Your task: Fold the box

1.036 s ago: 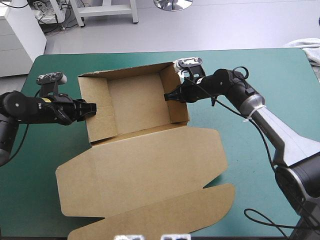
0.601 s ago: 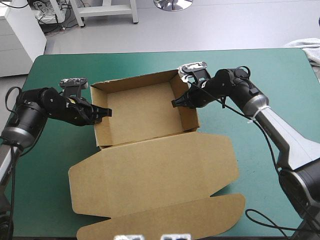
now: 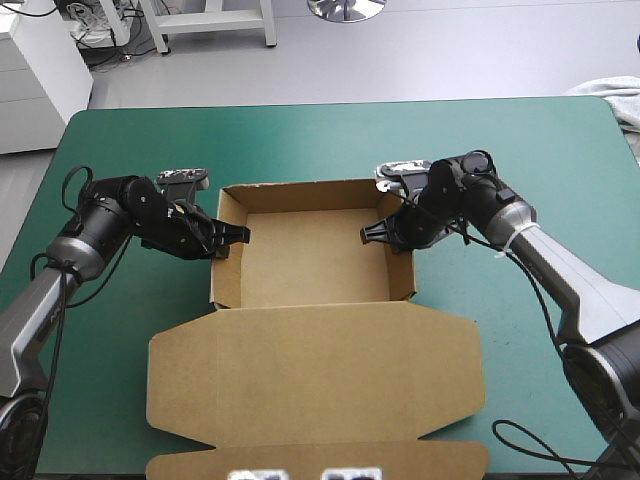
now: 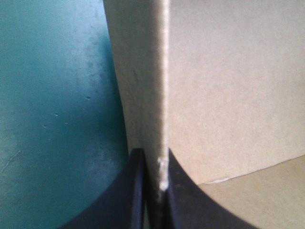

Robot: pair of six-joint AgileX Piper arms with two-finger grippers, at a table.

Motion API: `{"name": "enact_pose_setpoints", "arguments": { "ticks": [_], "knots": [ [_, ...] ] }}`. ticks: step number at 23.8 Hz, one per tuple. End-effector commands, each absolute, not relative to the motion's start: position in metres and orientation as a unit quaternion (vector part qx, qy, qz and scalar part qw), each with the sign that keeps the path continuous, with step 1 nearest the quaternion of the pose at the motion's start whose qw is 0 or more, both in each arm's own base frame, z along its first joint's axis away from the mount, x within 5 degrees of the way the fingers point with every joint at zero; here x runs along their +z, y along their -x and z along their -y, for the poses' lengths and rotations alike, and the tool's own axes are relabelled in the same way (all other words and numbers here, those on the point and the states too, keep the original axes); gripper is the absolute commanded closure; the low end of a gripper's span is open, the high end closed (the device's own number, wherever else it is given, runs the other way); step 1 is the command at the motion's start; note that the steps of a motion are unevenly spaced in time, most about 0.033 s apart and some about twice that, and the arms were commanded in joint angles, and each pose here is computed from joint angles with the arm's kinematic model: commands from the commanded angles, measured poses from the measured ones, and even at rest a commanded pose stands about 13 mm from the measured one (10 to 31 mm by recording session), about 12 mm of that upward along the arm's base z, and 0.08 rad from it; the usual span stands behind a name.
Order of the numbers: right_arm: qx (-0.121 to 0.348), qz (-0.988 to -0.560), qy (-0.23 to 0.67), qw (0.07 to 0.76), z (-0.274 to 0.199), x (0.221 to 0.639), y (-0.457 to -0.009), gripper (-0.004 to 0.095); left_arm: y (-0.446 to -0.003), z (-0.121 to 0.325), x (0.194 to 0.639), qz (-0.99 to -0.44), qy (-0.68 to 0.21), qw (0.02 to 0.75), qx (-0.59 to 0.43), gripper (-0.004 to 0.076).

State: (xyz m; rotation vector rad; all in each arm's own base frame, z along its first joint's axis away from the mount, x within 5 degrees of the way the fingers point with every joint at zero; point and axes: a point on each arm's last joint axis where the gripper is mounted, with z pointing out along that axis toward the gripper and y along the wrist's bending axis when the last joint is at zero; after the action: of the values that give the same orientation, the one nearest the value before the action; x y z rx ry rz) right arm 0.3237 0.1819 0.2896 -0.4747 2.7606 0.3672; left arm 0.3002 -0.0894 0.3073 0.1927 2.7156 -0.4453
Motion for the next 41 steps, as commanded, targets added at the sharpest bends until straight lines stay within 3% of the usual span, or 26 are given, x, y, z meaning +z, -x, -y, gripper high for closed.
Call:
{"name": "enact_pose_setpoints", "arguments": {
  "ticks": [1, 6, 10, 13, 16, 21, 26, 29, 31, 37, 41],
  "knots": [
    [0.139, -0.965, 0.164, 0.148, -0.179, 0.290, -0.308, 0.0908, -0.302, 0.101, 0.325, -0.950, -0.083, 0.242, -0.179, 0.0734],
    [0.148, -0.970, 0.132, 0.143, -0.179, 0.281, -0.307, 0.0908, -0.301, 0.137, 0.303, -0.952, -0.164, 0.216, -0.139, 0.0734],
    [0.145, -0.972, 0.130, 0.134, -0.179, 0.280, -0.305, 0.0886, -0.304, 0.145, 0.293, -0.954, -0.174, 0.205, -0.136, 0.0734],
    [0.141, -0.971, 0.136, 0.135, -0.178, 0.280, -0.305, 0.0822, -0.306, 0.145, 0.289, -0.956, -0.170, 0.200, -0.134, 0.0733],
    [0.143, -0.970, 0.136, 0.140, -0.179, 0.281, -0.306, 0.0689, -0.307, 0.145, 0.288, -0.958, -0.158, 0.198, -0.136, 0.0720],
    [0.148, -0.971, 0.107, 0.153, -0.179, 0.284, -0.309, 0.0487, -0.307, 0.145, 0.288, -0.957, -0.167, 0.199, -0.133, 0.0600],
    [0.126, -0.971, 0.110, 0.171, -0.176, 0.297, -0.314, 0.0457, -0.307, 0.145, 0.288, -0.955, -0.177, 0.201, -0.131, 0.0379],
    [0.087, -0.976, 0.093, 0.176, -0.169, 0.311, -0.317, 0.0457, -0.310, 0.146, 0.291, -0.950, -0.175, 0.222, -0.132, 0.0261],
    [0.059, -0.976, 0.100, 0.183, -0.165, 0.321, -0.318, 0.0457, -0.312, 0.146, 0.292, -0.947, -0.173, 0.237, -0.133, 0.0260],
    [0.081, -0.962, 0.104, 0.238, -0.168, 0.365, -0.323, 0.0457, -0.311, 0.137, 0.311, -0.930, -0.194, 0.298, -0.095, 0.0260],
    [0.064, -0.950, 0.147, 0.268, -0.164, 0.396, -0.322, 0.0459, -0.301, 0.129, 0.342, -0.904, -0.202, 0.367, -0.082, 0.0260]
  ]
}}
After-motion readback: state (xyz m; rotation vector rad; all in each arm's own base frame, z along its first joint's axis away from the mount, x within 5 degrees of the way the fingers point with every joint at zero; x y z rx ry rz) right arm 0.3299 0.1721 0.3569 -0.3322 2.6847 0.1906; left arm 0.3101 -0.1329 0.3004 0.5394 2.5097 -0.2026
